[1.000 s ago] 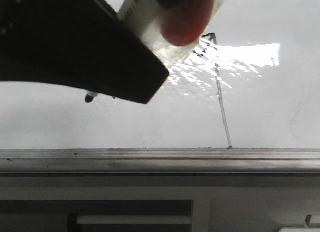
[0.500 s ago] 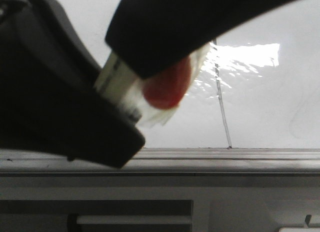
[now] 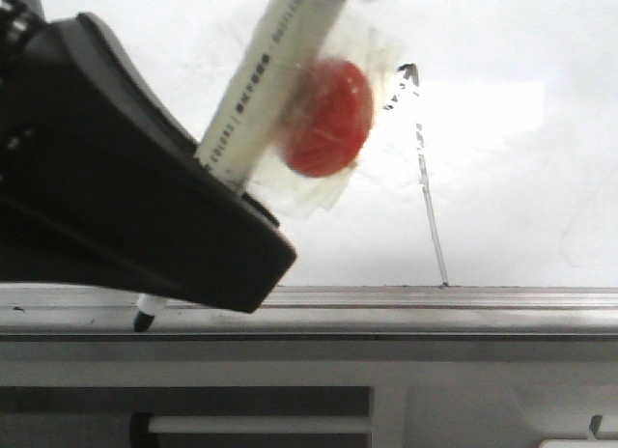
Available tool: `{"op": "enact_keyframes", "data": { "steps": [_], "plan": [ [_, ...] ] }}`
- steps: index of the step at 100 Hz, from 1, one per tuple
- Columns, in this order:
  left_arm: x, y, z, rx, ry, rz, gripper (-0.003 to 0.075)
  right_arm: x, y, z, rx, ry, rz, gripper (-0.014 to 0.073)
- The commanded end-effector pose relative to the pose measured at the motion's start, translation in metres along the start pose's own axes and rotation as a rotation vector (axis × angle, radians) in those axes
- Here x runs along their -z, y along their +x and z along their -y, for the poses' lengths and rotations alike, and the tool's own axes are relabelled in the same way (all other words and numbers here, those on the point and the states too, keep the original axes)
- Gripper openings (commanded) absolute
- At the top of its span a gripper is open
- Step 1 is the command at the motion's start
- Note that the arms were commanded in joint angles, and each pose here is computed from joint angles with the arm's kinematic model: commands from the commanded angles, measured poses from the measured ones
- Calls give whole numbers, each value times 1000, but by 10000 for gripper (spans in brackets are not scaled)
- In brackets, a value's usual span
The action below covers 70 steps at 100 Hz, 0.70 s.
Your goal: Write number 9 on whiteboard
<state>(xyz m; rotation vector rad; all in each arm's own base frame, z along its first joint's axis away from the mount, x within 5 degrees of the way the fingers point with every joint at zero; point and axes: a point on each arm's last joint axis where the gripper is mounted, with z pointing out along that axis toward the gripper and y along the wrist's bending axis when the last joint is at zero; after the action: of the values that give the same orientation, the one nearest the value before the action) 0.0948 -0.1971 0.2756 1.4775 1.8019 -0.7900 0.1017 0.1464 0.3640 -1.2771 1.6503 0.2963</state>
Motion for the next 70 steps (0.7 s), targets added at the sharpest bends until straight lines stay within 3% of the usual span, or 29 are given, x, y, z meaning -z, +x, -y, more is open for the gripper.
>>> {"op": "enact_keyframes", "data": {
  "steps": [1,9,27,56,70],
  "plan": [
    [6,-13,-2,45,-30,76,-20,32,-10,14,-11,98,149,472],
    [7,-15,-4,71,-54,106,-20,55,-8,18,-42,141,209,361],
    [6,-24,-23,308,-210,234,-21,90,-2,19,-83,189,299,-62],
    [-18,-20,-57,617,-433,346,-21,94,0,19,-170,180,300,-59],
    [-22,-17,-68,632,-533,379,-21,94,0,19,-175,181,300,-59]
  ]
}}
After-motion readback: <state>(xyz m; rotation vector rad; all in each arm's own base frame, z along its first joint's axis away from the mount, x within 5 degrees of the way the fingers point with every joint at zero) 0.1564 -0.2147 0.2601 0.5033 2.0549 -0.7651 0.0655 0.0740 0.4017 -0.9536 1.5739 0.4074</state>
